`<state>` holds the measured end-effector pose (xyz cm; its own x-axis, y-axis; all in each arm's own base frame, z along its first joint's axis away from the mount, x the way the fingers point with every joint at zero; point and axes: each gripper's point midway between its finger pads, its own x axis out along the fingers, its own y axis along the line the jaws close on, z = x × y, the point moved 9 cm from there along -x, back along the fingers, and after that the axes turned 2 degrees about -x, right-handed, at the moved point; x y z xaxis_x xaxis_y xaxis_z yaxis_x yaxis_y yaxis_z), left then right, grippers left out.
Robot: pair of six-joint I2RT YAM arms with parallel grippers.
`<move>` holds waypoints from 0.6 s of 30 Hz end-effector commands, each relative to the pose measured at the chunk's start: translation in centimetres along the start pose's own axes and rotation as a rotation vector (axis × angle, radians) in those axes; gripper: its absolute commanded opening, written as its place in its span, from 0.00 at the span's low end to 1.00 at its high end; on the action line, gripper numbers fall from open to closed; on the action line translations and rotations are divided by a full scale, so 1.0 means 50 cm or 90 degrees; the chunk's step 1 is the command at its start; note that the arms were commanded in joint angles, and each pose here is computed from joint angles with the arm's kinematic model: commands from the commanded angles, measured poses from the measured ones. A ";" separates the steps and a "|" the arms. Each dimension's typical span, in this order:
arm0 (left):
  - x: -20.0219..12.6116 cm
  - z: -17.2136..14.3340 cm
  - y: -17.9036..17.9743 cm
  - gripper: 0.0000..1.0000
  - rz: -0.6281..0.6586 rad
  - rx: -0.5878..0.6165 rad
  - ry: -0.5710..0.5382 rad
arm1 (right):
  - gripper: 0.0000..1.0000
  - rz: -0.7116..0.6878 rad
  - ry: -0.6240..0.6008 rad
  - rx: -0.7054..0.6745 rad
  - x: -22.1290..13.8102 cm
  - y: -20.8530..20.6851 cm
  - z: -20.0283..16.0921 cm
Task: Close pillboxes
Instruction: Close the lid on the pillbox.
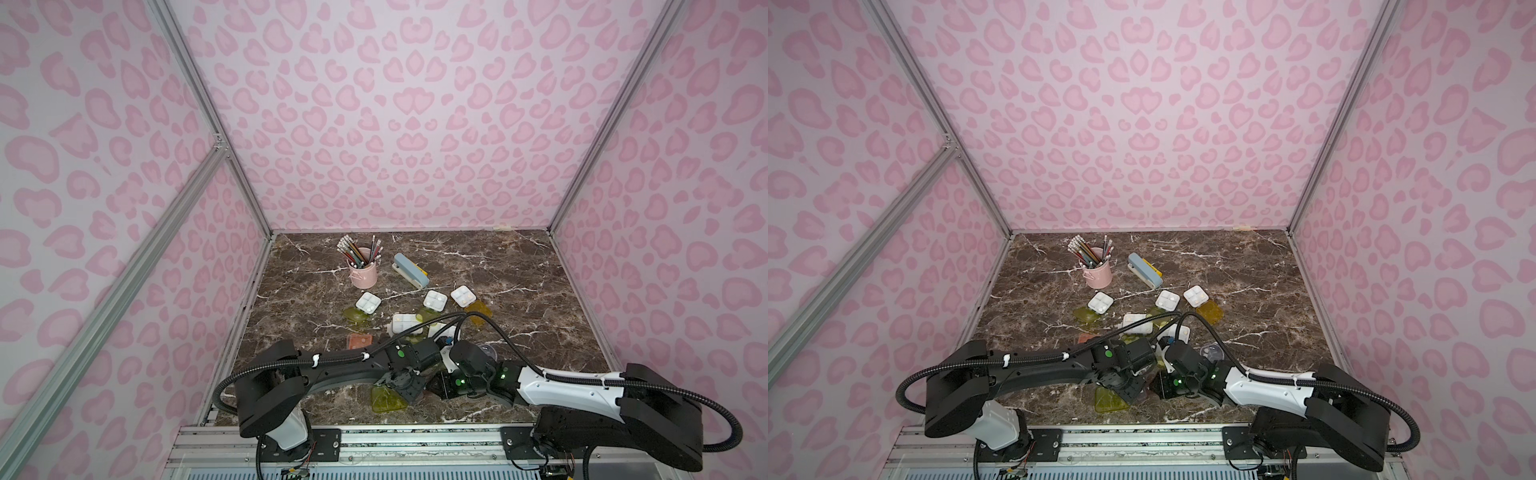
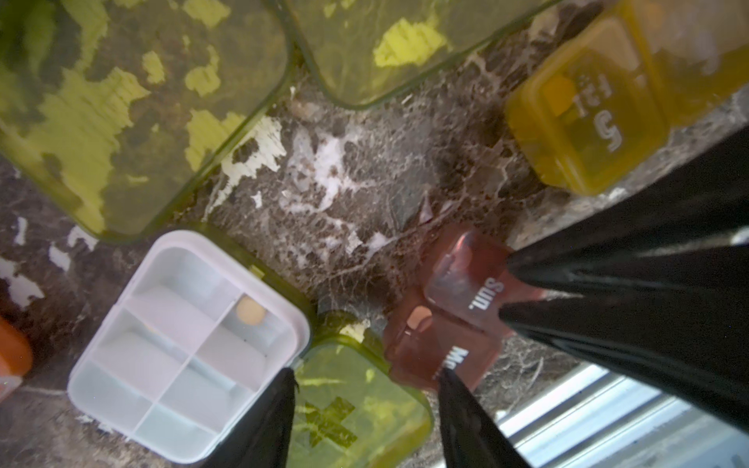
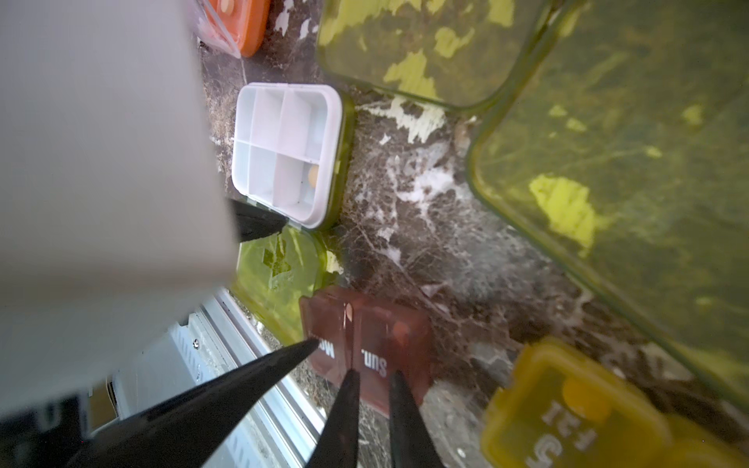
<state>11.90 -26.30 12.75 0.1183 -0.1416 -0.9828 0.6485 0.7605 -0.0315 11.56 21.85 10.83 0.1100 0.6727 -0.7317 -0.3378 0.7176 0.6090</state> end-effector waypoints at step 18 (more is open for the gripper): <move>0.017 -0.002 -0.001 0.58 -0.004 -0.006 0.004 | 0.17 -0.004 -0.001 0.000 0.002 -0.002 0.000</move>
<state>11.81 -26.48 12.35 0.1027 -0.1534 -0.9828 0.6369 0.7691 -0.0535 11.60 21.87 10.75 0.1120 0.6710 -0.7330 -0.3333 0.7202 0.6084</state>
